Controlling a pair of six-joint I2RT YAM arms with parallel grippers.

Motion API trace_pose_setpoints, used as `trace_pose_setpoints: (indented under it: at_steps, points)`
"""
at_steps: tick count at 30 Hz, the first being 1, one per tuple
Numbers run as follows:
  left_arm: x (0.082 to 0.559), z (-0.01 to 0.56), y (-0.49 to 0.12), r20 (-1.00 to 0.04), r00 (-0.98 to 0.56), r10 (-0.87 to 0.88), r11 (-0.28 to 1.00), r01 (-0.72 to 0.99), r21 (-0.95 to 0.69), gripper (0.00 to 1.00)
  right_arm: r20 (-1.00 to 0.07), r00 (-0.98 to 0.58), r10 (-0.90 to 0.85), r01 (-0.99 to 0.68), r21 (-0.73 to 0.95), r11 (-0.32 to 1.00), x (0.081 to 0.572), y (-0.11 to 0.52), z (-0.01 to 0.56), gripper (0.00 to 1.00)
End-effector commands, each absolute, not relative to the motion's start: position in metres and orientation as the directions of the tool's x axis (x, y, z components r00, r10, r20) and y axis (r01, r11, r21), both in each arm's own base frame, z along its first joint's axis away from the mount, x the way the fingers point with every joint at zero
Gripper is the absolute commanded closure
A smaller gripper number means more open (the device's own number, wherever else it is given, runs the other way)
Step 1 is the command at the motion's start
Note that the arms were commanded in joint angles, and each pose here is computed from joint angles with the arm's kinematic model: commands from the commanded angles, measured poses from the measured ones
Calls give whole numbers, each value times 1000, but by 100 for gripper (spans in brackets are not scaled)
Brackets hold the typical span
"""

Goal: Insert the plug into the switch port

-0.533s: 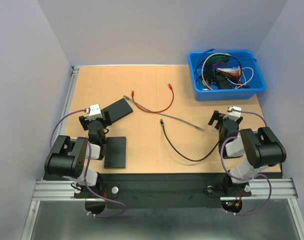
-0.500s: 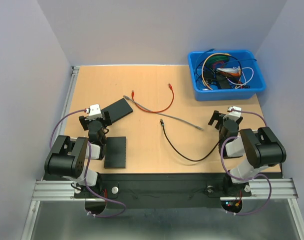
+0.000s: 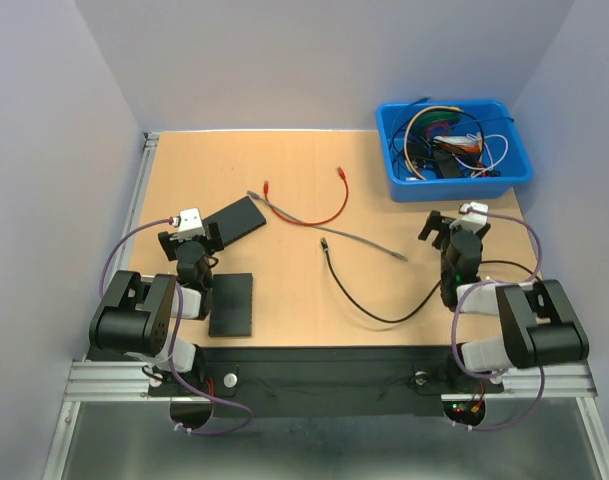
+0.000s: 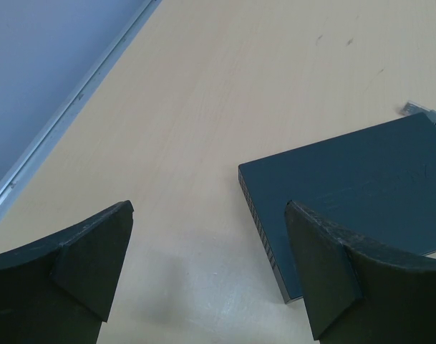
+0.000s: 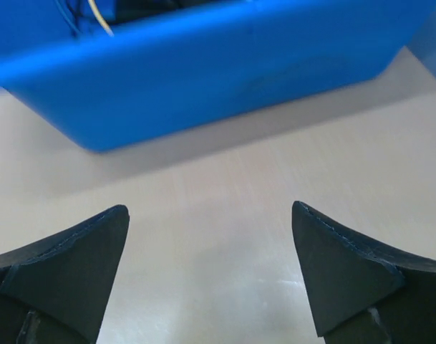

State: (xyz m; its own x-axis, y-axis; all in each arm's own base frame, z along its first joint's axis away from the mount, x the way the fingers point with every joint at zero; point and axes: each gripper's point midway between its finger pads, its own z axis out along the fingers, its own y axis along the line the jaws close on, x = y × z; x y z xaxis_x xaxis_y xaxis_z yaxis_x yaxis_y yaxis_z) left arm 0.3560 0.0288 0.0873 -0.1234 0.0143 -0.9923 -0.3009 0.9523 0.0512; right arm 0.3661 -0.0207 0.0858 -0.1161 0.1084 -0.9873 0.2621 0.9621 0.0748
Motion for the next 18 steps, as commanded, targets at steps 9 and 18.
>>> trace_pose_setpoints:
  at_steps: [9, 18]
  points:
    - [370, 176, 30, -973, 229, -28, 947, -305, -99, 1, -761, -23, 649, -175, 642, 747, 351, 73, 248, 0]
    - [370, 176, 30, -973, 229, -28, 947, -307, -100, 1, -765, -443, 468, -339, 626, 703, 321, 150, 205, 1]
